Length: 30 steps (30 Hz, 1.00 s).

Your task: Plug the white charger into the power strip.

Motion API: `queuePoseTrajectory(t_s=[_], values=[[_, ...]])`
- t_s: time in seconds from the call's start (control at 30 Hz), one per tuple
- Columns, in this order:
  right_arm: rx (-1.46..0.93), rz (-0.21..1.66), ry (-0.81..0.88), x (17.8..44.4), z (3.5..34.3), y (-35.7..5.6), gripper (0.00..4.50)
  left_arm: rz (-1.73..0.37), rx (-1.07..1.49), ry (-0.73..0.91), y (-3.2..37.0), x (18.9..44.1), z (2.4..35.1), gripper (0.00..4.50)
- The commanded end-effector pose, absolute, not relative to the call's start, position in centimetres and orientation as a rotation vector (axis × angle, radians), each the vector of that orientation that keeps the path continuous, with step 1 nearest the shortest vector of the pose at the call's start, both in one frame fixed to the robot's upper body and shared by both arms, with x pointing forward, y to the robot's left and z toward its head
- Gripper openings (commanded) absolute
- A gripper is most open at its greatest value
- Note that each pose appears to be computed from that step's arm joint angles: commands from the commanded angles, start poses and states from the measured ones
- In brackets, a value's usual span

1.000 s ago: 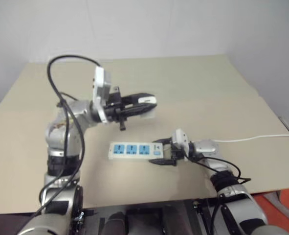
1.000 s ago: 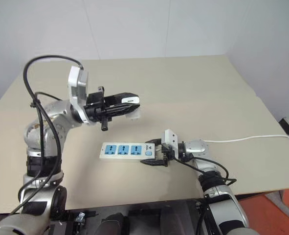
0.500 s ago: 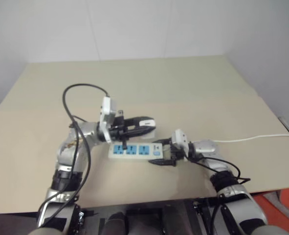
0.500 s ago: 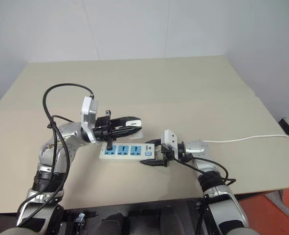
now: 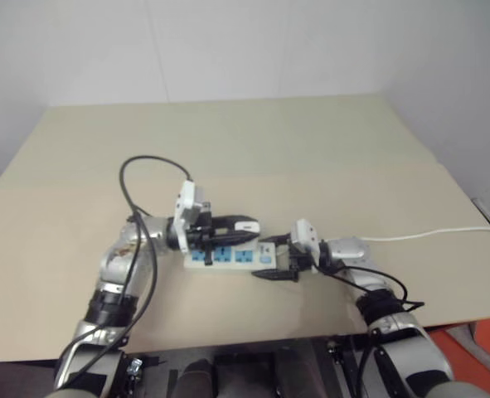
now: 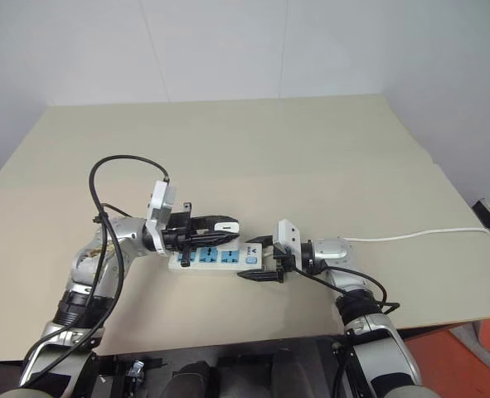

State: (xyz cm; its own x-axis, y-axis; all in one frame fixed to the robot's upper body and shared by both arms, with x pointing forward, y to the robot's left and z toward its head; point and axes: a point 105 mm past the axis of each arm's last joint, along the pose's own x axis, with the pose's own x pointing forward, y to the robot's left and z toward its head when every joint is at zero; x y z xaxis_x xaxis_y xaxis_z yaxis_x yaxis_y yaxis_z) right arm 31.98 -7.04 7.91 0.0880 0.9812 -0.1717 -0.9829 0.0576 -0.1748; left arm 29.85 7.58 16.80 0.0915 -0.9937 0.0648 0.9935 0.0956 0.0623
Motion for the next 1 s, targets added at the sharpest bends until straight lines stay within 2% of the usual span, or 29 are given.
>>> queuePoseTrajectory(t_s=[0.03, 0.43, 1.0], values=[[-0.270, 1.498, 0.029, 31.7, 7.4, -6.9, 3.46, -1.478, 0.028, -0.123, 7.7, 29.9, 16.9, 1.03], [-0.265, 1.492, 0.031, 31.7, 7.4, -6.8, 3.46, -1.483, 0.082, -0.116, 7.7, 30.0, 15.0, 1.03], [-0.257, 1.483, 0.031, 31.8, 7.4, -6.8, 3.46, -1.479, 0.073, -0.110, 7.0, 30.4, 14.3, 1.03]])
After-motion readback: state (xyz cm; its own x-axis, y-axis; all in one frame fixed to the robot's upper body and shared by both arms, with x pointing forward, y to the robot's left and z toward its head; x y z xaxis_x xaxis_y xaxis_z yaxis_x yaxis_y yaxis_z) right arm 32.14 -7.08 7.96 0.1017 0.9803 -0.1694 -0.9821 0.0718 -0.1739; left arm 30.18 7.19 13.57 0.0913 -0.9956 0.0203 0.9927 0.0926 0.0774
